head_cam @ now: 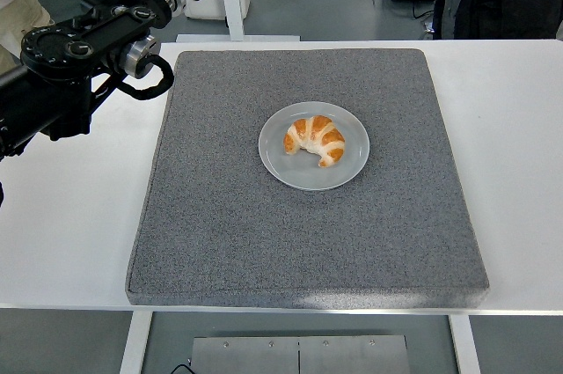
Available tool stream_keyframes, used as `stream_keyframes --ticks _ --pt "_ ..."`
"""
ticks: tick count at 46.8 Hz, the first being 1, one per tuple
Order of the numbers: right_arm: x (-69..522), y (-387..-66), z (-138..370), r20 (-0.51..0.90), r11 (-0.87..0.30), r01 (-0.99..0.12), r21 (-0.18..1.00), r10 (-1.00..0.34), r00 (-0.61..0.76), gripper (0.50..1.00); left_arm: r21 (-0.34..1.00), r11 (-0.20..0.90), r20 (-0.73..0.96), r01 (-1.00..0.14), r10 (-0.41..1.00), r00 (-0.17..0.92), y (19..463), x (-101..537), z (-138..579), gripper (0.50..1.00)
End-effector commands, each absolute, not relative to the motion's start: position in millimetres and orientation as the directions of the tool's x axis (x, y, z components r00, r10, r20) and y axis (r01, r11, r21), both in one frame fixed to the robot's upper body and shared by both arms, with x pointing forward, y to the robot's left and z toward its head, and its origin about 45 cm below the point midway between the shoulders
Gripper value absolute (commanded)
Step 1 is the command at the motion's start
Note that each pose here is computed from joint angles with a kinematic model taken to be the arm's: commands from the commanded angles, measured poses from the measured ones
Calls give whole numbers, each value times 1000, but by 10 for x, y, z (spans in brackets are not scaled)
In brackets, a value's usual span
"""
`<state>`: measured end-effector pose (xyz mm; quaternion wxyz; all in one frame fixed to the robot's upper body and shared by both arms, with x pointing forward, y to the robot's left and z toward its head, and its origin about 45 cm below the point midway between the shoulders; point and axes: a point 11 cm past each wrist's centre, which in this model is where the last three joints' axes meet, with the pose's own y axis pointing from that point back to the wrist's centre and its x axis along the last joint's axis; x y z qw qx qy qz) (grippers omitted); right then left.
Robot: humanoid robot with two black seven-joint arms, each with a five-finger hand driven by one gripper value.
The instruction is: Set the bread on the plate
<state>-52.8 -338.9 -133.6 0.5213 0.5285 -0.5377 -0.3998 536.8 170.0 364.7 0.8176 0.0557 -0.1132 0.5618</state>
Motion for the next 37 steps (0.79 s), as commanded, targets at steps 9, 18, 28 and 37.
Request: stream_keyframes --ticks 9,18,28,37 --pt "-528 -3389 -1336 138 122 -152 981 -985 102 1000 -17 302 50 -953 952 301 2036 5434 3446 981" --pt "-529 -3382 -1337 135 118 -151 981 -985 103 1000 -9 335 -47 -942 941 335 2000 5445 3334 981" --pt "-519 -3351 -1341 126 110 -153 982 -987 101 1000 23 304 -175 -953 939 295 1910 5447 3052 980" --pt "-537 -3366 -1339 130 114 -150 982 -986 101 1000 42 244 -376 -969 902 211 1982 5374 2765 980"
